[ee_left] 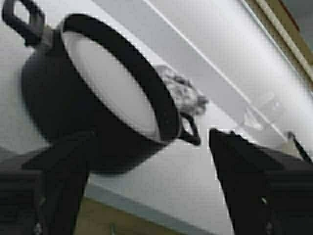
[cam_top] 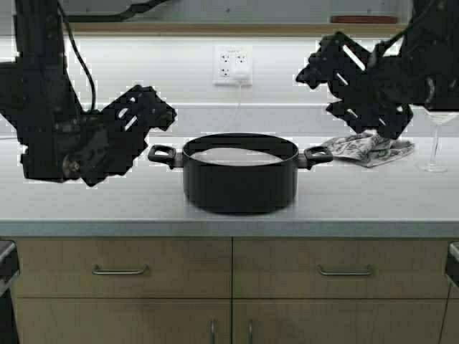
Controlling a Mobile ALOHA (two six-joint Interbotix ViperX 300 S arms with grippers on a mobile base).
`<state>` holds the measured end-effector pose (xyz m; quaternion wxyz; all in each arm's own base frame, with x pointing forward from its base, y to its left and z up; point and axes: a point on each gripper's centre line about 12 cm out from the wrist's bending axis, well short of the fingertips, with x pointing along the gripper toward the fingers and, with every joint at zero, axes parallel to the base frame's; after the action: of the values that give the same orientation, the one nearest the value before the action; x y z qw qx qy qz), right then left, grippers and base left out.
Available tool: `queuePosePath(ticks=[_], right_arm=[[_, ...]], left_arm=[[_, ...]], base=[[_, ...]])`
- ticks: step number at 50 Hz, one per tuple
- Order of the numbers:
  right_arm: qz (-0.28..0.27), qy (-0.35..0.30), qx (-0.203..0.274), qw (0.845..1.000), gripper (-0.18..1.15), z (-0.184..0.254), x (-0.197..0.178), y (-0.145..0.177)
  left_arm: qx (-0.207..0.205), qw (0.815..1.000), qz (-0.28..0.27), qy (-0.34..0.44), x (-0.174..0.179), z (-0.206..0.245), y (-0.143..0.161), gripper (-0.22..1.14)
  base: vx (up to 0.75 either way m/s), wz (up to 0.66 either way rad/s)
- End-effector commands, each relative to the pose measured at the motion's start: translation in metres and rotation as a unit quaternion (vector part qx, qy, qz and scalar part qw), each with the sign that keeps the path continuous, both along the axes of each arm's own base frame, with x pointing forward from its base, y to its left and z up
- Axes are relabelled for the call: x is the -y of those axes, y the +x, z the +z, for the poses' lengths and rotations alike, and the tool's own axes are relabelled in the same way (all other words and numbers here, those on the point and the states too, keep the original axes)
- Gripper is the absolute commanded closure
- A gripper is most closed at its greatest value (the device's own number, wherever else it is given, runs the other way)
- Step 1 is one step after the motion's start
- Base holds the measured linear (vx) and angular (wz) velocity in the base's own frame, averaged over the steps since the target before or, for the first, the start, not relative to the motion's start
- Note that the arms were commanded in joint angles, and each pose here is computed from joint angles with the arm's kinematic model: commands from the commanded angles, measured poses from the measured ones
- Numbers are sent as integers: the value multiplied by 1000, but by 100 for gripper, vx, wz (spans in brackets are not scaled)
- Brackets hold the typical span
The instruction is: Open the cabinet, put the pot inside, then close it
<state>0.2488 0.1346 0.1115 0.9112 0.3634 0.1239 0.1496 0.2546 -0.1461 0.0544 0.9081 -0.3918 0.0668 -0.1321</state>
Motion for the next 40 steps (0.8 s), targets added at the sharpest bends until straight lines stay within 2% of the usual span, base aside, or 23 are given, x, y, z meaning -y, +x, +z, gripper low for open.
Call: queuePosePath(ticks=[1,13,20,30,40], right_arm=[[-10,30,13,999,0,-16,0,11],[-30,73,18,997,0,-56,-1,38],[-32,116,0,993,0,-80,11,60],[-14,129,-7,992,0,-114,23,88],[-24,148,-10,989,0,-140,29,107]], left_arm=[[0,999,15,-34,-3,-14,14,-7],[2,998,26,-53,-6,-41,48,-7],[-7,997,21,-79,-12,-59,65,-7],[-7,995,4,-98,-16,-84,89,-7],[1,994,4,-112,-14,-91,110,-7]], base=[[0,0],[0,0],[0,0],[0,0],[1,1]])
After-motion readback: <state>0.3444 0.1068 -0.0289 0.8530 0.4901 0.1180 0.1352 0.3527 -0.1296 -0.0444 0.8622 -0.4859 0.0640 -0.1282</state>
